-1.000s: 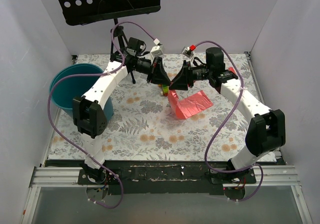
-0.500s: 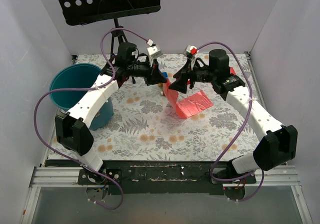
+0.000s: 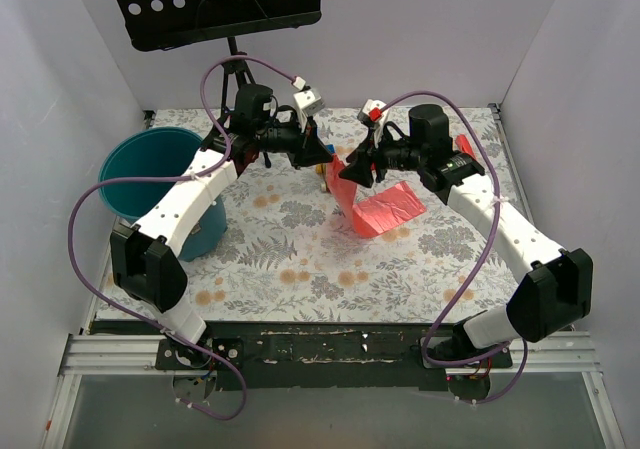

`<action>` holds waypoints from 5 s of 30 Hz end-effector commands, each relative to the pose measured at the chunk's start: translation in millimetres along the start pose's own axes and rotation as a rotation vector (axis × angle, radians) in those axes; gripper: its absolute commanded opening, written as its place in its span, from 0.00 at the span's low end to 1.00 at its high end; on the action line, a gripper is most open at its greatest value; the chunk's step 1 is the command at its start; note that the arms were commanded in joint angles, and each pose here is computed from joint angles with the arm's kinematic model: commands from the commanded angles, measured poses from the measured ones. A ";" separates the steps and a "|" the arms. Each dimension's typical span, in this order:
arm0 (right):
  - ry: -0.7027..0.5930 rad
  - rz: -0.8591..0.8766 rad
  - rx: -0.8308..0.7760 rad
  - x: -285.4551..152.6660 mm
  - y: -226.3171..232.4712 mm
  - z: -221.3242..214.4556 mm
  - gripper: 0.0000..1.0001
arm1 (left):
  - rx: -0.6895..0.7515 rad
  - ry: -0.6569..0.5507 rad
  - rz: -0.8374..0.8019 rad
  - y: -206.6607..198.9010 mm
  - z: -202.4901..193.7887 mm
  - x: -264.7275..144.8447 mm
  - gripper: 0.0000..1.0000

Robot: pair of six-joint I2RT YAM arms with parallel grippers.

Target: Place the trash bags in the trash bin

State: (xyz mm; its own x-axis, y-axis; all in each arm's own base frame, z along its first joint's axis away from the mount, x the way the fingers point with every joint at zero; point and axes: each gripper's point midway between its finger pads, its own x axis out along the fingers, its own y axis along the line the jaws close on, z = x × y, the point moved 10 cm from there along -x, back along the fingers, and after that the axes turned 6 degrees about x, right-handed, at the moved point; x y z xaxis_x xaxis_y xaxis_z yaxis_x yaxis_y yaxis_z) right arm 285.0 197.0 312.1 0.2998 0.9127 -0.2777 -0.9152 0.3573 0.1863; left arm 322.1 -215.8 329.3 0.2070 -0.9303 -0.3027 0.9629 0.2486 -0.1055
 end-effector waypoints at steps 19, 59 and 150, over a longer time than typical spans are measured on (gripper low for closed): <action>-0.021 0.067 -0.015 21.7 -7.2 20.3 0.01 | 0.574 -0.011 0.086 -26.8 23.5 6.5 0.00; 0.139 -0.137 0.119 0.5 2.3 9.6 0.01 | 1.065 0.014 0.446 -26.4 13.2 25.9 0.00; 0.040 -0.133 -0.106 -29.8 -7.1 11.2 0.01 | 1.258 -0.095 0.363 -38.7 2.5 27.1 0.00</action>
State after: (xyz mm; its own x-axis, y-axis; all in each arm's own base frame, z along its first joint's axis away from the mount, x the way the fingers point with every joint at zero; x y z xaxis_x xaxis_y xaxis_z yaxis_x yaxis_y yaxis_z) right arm 286.2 164.5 313.8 0.4486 0.8013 -0.3958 -0.8518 0.5173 0.0819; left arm 296.1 -258.1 316.6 0.4263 -0.9030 -0.0532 0.3451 0.1079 0.9323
